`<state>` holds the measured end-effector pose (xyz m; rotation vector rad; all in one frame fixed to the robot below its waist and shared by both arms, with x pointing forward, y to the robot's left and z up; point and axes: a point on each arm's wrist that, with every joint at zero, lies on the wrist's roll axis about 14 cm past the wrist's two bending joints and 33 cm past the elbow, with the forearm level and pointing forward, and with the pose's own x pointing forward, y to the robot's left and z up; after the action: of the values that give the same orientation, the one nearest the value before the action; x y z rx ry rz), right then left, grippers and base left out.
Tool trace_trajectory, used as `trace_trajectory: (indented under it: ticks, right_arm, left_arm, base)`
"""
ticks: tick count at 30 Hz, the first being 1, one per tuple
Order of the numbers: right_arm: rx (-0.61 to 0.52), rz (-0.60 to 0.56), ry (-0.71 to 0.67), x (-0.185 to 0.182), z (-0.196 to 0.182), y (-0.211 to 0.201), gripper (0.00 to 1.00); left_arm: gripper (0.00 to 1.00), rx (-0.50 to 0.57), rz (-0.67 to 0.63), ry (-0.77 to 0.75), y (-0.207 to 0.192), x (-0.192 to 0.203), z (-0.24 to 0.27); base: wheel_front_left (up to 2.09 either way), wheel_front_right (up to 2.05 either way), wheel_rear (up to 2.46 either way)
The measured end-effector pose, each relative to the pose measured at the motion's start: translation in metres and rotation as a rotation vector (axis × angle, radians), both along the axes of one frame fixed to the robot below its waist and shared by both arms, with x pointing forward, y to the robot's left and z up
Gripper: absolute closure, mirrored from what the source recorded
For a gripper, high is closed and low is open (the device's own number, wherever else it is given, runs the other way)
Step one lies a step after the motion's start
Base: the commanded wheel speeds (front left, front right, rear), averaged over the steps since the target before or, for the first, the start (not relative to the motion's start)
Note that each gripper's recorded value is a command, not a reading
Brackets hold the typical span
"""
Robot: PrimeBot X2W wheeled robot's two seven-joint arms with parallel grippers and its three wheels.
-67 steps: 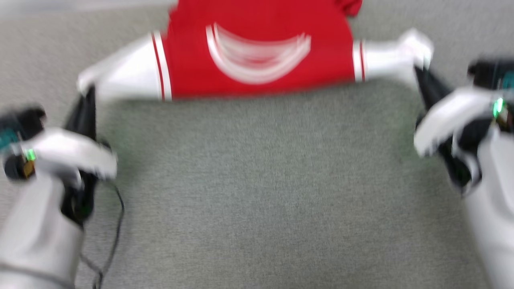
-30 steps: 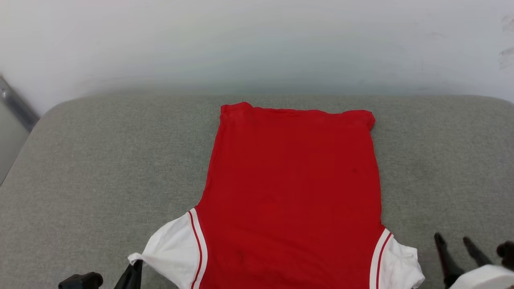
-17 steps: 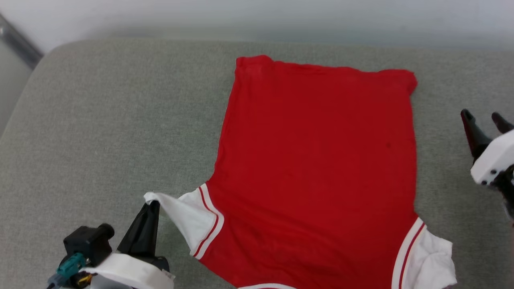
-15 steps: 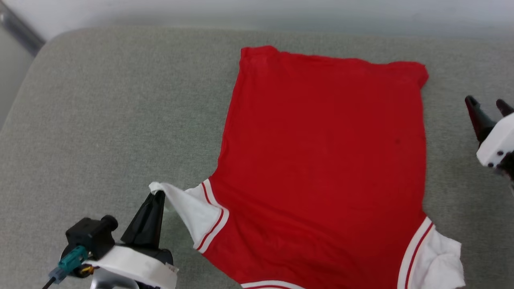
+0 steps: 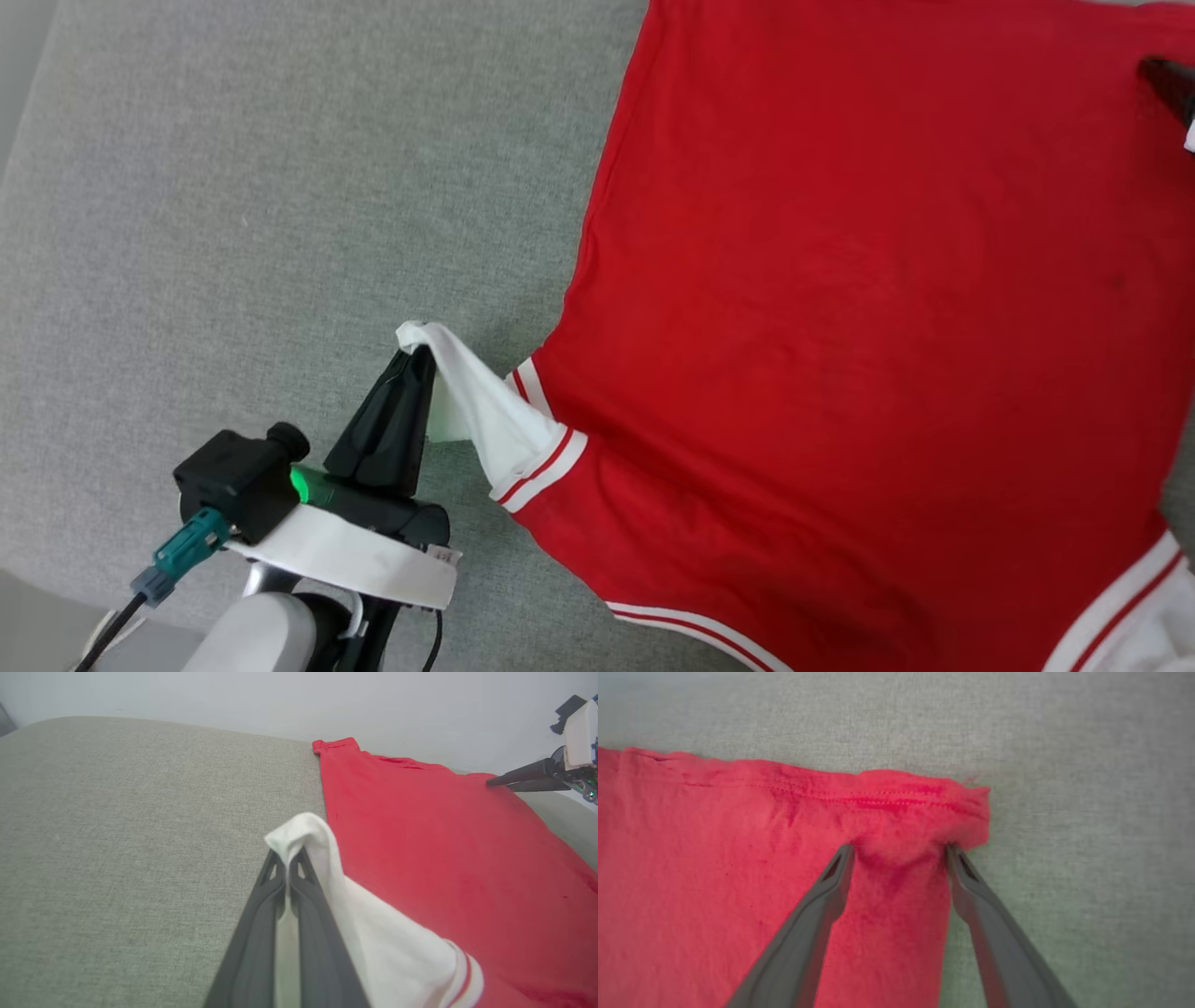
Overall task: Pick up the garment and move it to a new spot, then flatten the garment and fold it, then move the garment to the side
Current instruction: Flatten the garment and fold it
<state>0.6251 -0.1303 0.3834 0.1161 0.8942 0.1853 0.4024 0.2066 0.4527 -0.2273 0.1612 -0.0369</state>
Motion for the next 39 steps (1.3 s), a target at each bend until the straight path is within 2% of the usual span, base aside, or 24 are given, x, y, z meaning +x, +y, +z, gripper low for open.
trace_trajectory:
  ticks: [4,8,9,10,15,19,27,30,34,39]
  right_arm:
    - [0.025,-0.007,0.09,0.001,-0.027,0.007,0.0]
    - [0.013,-0.013,0.164,-0.002,-0.035,0.007,0.0]
    - [0.003,-0.012,0.177,-0.004,-0.036,0.007,0.28]
    - [-0.006,-0.012,0.185,-0.005,-0.036,0.007,1.0]
    - [-0.012,-0.021,0.196,-0.01,-0.029,0.007,1.0]
    - [-0.06,-0.01,0.177,-0.016,-0.015,0.002,1.0]
    - [-0.13,0.016,0.099,-0.043,0.033,-0.022,1.0]
    - [-0.091,0.008,0.094,-0.066,0.044,-0.031,1.0]
    - [-0.132,-0.01,0.086,-0.107,0.053,-0.064,1.0]
    - [-0.116,-0.034,0.091,-0.169,0.052,-0.091,1.0]
  left_arm:
    - [1.0,0.003,-0.011,0.016,-0.001,0.004,-0.01]
    - [1.0,0.022,-0.006,0.022,0.006,0.003,-0.013]
    - [1.0,0.023,-0.005,0.019,0.006,0.002,-0.013]
    - [1.0,0.023,-0.006,0.016,0.006,0.003,-0.012]
    - [1.0,0.022,-0.017,0.019,0.004,-0.001,-0.013]
    - [1.0,0.021,-0.01,0.024,0.005,-0.008,-0.011]
    - [1.0,0.026,0.037,0.06,0.016,-0.037,-0.008]
    - [1.0,0.033,0.054,0.064,0.021,-0.046,-0.004]
    - [1.0,0.019,0.083,0.053,0.026,-0.056,0.002]
    - [1.0,0.011,0.091,0.057,0.025,-0.064,0.004]
  base:
    - [0.0,0.0,0.0]
    - [0.0,0.0,0.0]
    - [0.0,0.0,0.0]
    - [0.0,0.0,0.0]
    - [0.0,0.0,0.0]
    - [0.0,0.0,0.0]
    - [0.0,0.0,0.0]
    - [0.0,0.0,0.0]
    - [0.0,0.0,0.0]
    - [0.0,0.0,0.0]
